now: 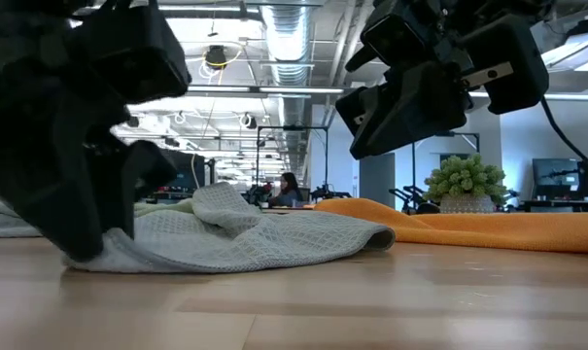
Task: Fold microfiber towels
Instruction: Fold the bottom gray towel
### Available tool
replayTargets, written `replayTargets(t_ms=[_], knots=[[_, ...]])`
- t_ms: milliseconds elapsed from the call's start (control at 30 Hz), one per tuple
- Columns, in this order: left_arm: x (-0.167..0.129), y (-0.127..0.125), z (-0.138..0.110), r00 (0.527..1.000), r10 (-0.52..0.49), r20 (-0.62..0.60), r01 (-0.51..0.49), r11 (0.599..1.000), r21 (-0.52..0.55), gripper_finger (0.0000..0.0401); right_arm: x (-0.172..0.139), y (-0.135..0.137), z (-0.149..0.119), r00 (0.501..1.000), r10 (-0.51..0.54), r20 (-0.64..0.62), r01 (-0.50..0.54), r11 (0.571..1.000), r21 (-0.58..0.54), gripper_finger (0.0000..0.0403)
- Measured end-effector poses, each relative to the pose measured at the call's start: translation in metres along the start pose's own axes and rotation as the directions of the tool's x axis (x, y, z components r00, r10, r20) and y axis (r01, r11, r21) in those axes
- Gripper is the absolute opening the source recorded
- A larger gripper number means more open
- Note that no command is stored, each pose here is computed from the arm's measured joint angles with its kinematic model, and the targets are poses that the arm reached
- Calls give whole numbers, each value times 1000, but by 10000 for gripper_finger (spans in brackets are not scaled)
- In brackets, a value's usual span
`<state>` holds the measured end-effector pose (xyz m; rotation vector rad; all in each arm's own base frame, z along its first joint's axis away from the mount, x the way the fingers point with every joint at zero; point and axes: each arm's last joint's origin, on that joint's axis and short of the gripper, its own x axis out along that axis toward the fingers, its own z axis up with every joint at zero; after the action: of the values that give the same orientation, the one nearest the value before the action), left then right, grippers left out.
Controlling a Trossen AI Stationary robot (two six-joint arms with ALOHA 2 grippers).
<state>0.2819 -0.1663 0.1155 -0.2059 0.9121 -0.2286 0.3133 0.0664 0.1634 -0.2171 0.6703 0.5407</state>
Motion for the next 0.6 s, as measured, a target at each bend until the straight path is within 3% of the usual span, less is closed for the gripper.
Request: replayTargets(t_ms=[333,600], knots=[[13,-7,9,999,-29,-14,30,995,90,100,0,0,1,1000,-3,9,3,1000,-2,113],[12,-11,16,998,-7,-56,14,992,124,7,0,-2,0,999,-53,-9,53,999,-1,113]])
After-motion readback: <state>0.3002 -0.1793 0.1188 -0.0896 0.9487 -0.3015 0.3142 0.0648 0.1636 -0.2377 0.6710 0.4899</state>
